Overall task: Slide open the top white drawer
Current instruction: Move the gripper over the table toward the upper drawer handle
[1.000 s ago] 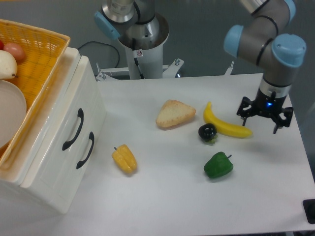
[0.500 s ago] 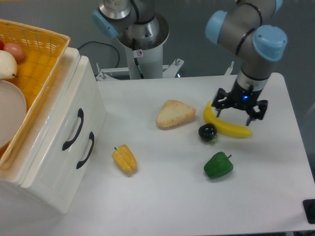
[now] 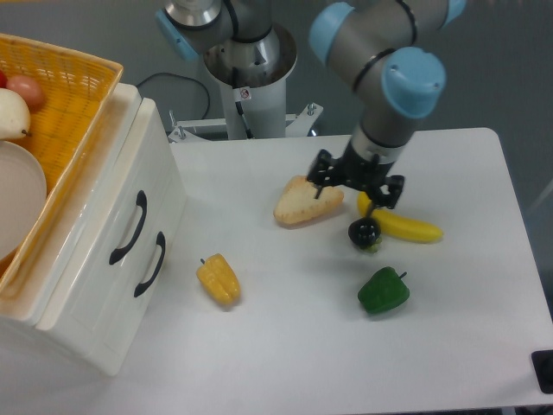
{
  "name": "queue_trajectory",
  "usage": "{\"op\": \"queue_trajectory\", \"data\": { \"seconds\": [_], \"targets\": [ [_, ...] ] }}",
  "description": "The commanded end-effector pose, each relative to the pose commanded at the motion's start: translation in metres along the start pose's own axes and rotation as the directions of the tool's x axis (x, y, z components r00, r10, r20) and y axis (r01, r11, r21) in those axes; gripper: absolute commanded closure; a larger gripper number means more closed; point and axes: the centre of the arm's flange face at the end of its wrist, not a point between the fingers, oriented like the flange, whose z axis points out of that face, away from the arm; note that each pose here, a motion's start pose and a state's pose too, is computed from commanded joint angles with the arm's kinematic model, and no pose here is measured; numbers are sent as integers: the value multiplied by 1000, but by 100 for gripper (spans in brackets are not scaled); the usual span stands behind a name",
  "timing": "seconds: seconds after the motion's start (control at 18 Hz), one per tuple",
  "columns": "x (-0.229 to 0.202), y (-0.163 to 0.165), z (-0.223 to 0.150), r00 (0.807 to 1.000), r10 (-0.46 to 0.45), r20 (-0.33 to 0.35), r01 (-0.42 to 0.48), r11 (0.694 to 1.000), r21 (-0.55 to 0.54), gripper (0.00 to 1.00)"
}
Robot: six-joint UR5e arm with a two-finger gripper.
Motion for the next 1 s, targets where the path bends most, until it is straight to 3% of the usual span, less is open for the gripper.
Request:
{"op": "queue_trajectory", "data": {
  "seconds": [0.33, 0.67, 1.0],
  "targets": [
    [32, -23, -8, 993, -25, -115, 34, 996, 82, 0],
    [69, -34, 0, 979, 9, -205, 7, 997, 78, 0],
    [94, -50, -5, 971, 0, -241, 26, 994, 103, 0]
  ]
}}
